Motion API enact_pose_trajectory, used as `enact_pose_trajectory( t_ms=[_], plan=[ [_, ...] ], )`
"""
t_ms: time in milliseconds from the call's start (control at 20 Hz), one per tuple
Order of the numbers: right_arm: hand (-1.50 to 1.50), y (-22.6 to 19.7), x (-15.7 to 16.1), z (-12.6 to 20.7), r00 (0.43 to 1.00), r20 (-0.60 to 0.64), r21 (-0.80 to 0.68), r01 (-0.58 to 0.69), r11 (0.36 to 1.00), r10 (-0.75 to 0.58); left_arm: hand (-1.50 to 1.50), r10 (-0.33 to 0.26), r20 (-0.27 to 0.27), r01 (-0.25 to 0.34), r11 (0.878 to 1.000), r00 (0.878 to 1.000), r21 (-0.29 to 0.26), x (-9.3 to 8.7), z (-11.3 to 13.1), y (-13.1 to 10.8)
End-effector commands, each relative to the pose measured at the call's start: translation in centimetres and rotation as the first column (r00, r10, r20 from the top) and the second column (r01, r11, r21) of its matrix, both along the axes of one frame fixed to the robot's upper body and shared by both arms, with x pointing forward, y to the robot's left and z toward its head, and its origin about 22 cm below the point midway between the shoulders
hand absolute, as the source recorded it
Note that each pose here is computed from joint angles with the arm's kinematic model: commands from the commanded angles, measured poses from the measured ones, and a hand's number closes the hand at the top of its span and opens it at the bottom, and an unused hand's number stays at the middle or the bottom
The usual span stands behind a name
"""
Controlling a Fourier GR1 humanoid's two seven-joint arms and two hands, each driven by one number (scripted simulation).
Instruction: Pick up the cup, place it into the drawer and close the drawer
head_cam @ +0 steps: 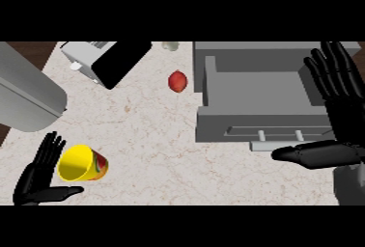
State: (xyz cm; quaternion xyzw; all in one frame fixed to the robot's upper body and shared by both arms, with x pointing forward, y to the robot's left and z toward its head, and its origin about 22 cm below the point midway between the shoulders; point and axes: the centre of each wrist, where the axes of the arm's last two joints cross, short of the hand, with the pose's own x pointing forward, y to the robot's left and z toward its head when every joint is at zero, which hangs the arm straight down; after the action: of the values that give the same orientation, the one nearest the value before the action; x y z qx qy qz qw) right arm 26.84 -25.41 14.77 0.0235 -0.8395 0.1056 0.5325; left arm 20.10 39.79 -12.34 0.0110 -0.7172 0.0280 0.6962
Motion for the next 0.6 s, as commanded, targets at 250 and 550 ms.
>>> enact_pose_trajectory(
  t_ms=[250,550],
  plan=[
    [-1.50,0.2,-0.8,0.1,1.000,0.012,-0.008,0.001,1.000,-0.001,-1.50,-0.003,0.065,0.005,1.000,0.998,-0.021,0.1,-2.2,-0.4],
    [-1.50,0.3,0.3,-0.5,1.000,0.001,0.002,-0.019,1.000,0.019,-1.50,-0.010,0.079,0.012,1.000,0.997,-0.025,-0.3,-3.0,-1.2]
  ],
)
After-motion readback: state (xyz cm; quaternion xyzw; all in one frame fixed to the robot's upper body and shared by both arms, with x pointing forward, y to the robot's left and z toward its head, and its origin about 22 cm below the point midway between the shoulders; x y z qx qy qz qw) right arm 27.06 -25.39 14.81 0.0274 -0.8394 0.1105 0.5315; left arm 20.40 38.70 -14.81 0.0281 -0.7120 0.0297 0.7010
